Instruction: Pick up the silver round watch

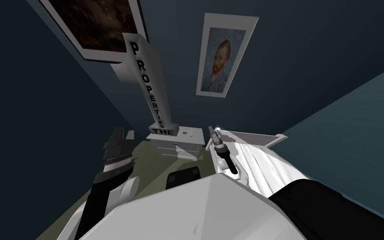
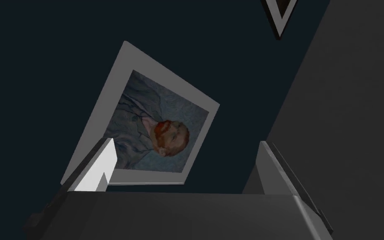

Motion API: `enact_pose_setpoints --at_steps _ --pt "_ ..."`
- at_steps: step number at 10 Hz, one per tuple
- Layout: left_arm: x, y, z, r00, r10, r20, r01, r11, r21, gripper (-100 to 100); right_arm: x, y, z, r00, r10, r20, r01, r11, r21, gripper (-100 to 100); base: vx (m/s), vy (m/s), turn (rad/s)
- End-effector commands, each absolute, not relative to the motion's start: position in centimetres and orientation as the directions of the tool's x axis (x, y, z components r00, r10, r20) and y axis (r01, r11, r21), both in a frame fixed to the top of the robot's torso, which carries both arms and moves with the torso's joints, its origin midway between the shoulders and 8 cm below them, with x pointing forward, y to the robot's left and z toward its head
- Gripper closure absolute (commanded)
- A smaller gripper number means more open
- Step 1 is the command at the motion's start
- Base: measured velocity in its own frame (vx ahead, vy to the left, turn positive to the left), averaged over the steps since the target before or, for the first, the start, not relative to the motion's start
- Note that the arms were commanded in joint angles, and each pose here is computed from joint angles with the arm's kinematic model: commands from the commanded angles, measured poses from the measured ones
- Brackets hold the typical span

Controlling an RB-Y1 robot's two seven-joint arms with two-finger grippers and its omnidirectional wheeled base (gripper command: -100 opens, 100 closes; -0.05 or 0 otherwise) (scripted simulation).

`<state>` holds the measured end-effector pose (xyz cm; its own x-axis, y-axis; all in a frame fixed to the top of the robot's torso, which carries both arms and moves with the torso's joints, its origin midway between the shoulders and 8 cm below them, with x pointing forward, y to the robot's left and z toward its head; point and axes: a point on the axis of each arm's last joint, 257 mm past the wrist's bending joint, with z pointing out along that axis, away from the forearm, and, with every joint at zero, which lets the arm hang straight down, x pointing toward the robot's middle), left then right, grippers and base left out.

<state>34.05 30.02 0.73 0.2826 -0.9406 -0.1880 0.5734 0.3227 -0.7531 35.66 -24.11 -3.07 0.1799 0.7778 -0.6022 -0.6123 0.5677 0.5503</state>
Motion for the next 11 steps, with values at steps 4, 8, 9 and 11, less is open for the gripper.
enact_pose_setpoints --at_steps 4,8,9,11 --pt "34.1 30.0 0.7 0.283 -0.941 -0.188 0.573 0.323 -0.753 0 37.2 -23.9 -8.7 0.131 0.583 -0.802 -0.570 0.706 0.420 -100 -0.053 -0.048 0.119" --pt "34.1 30.0 0.7 0.283 -0.941 -0.188 0.573 0.323 -0.753 0 38.0 -24.7 -13.9 0.070 0.415 -0.907 -0.541 0.780 0.315 -100 -0.029 -0.017 0.097" --pt "34.1 30.0 0.7 0.283 -0.941 -0.188 0.573 0.323 -0.753 0 38.1 -24.9 -15.0 0.056 0.354 -0.933 -0.544 0.795 0.269 -100 -0.030 -0.007 0.229" --pt "34.0 30.0 0.7 0.283 -0.941 -0.188 0.573 0.323 -0.753 0 38.3 -25.7 -17.8 0.016 0.250 -0.968 -0.540 0.817 0.202 -100 -0.015 0.001 0.131"
